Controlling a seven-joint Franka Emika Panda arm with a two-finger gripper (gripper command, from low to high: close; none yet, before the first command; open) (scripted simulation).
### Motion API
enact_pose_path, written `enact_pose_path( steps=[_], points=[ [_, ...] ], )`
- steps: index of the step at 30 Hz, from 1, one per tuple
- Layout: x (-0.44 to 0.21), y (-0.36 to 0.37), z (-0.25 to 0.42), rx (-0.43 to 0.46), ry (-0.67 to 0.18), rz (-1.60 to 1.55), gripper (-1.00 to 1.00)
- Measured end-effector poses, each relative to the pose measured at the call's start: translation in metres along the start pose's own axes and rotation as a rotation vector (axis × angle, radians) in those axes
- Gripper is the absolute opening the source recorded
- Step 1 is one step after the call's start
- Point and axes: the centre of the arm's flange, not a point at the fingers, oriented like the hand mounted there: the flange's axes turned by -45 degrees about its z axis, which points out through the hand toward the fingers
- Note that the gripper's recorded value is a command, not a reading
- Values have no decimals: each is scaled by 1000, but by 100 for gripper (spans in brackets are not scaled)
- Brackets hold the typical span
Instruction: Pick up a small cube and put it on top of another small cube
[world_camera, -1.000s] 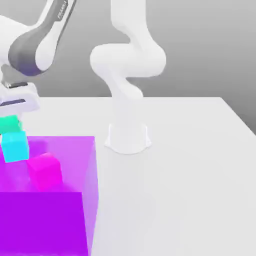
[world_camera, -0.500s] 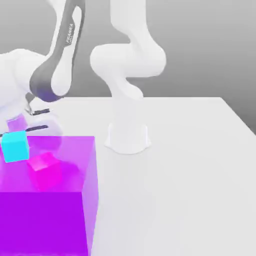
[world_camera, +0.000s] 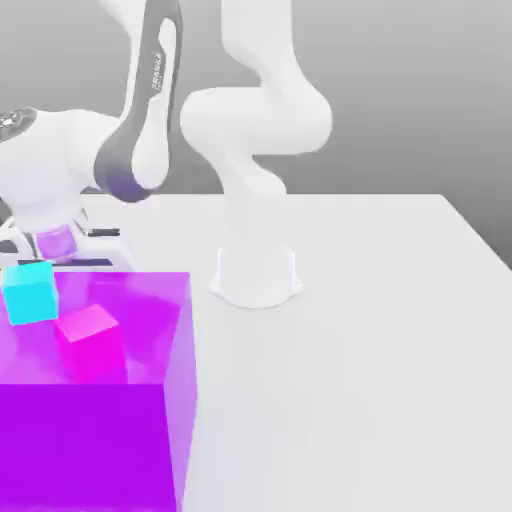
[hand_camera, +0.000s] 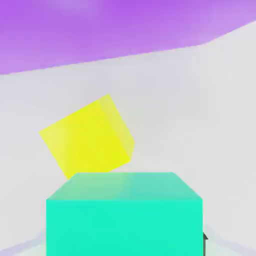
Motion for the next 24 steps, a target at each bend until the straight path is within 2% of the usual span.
enact_pose_path(
  steps=[5,13,24],
  points=[
    [-11,-3,-4,-24,84,83,-100],
    [0,-42,-25,-75,173,-1,-100],
    [-2,-38,-4,-95,152,-4,-100]
  ],
)
